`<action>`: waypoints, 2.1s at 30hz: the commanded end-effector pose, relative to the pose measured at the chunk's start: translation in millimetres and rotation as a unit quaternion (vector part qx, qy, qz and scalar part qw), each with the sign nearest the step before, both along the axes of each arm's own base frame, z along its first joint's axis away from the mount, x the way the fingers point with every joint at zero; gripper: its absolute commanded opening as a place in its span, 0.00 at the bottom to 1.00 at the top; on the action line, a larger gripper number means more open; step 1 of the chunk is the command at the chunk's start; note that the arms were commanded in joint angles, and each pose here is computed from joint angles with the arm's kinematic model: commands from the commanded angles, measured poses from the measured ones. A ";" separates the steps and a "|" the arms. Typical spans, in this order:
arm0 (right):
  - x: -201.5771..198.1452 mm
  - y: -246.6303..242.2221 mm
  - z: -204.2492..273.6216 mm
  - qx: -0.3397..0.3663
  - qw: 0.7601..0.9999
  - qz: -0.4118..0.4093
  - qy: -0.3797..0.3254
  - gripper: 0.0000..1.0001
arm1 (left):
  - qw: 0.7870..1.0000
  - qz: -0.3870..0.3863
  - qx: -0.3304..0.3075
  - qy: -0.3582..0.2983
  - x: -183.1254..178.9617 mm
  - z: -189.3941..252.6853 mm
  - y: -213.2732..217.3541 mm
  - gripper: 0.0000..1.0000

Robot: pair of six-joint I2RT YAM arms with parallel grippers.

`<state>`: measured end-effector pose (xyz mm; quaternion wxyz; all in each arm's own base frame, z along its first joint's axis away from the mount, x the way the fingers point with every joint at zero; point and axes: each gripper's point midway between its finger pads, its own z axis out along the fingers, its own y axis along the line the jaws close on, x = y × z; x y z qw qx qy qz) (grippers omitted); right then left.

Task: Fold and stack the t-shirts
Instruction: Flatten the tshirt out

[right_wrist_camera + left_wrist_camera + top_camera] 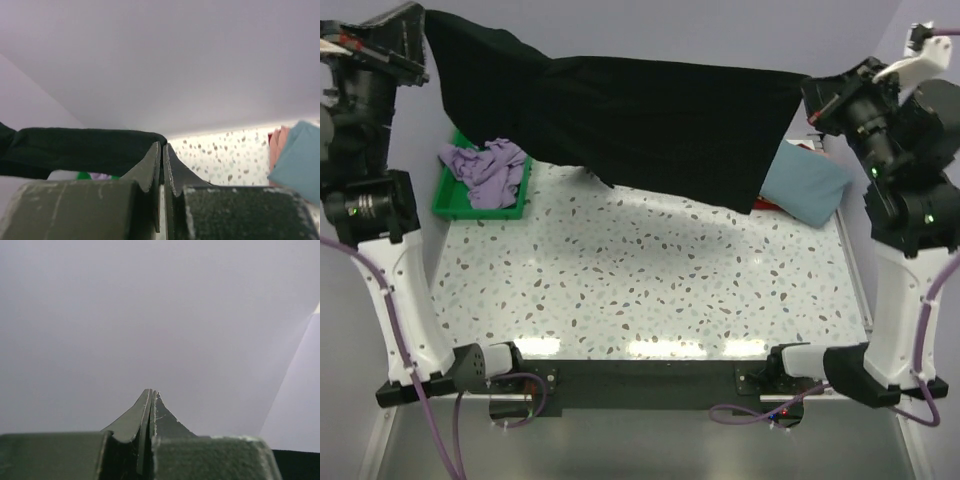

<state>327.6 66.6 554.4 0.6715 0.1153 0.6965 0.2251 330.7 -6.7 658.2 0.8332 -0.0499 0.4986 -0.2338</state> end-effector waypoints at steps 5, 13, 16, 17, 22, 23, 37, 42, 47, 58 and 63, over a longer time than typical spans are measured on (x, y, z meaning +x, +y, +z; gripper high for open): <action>-100.8 -19.5 110.3 -0.003 0.976 -0.019 -0.216 0.00 | 0.966 0.062 0.042 -0.247 -173.7 120.0 -19.6 0.00; -84.5 -12.9 102.8 0.001 0.978 -0.006 -0.207 0.00 | 0.969 0.048 0.036 -0.241 -164.9 110.8 -20.8 0.00; -34.7 -6.1 58.1 -0.002 0.990 -0.003 -0.140 0.00 | 0.984 0.001 0.023 -0.174 -103.1 71.0 -20.1 0.00; -21.3 -4.8 45.4 -0.002 0.993 -0.003 -0.122 0.00 | 0.988 -0.009 0.014 -0.153 -85.7 56.8 -18.5 0.00; 61.1 4.5 -49.3 -0.009 1.000 -0.004 -0.004 0.00 | 0.999 -0.032 -0.007 -0.019 21.2 -58.2 -2.7 0.00; 72.6 5.2 -64.0 -0.013 1.000 -0.005 0.014 0.00 | 0.999 -0.048 -0.001 0.008 35.2 -77.1 -5.9 0.00; 122.5 5.7 -116.4 -0.038 0.995 -0.016 0.087 0.00 | 0.983 -0.124 0.036 0.131 119.5 -160.0 -24.7 0.00; 86.1 2.1 -57.0 -0.038 0.999 -0.012 0.016 0.00 | 0.990 -0.124 0.057 0.040 67.7 -85.6 -34.5 0.00; 36.4 -1.3 5.8 -0.041 0.996 -0.006 -0.073 0.00 | 0.988 -0.108 0.082 -0.072 -11.3 0.3 -45.5 0.00; -82.3 -19.3 121.4 -0.062 0.969 -0.026 -0.238 0.00 | 0.957 -0.064 0.112 -0.260 -171.3 122.4 -66.5 0.00; -114.3 -24.3 151.4 -0.054 0.955 -0.034 -0.289 0.00 | 0.936 -0.056 0.113 -0.328 -221.4 148.8 -72.5 0.00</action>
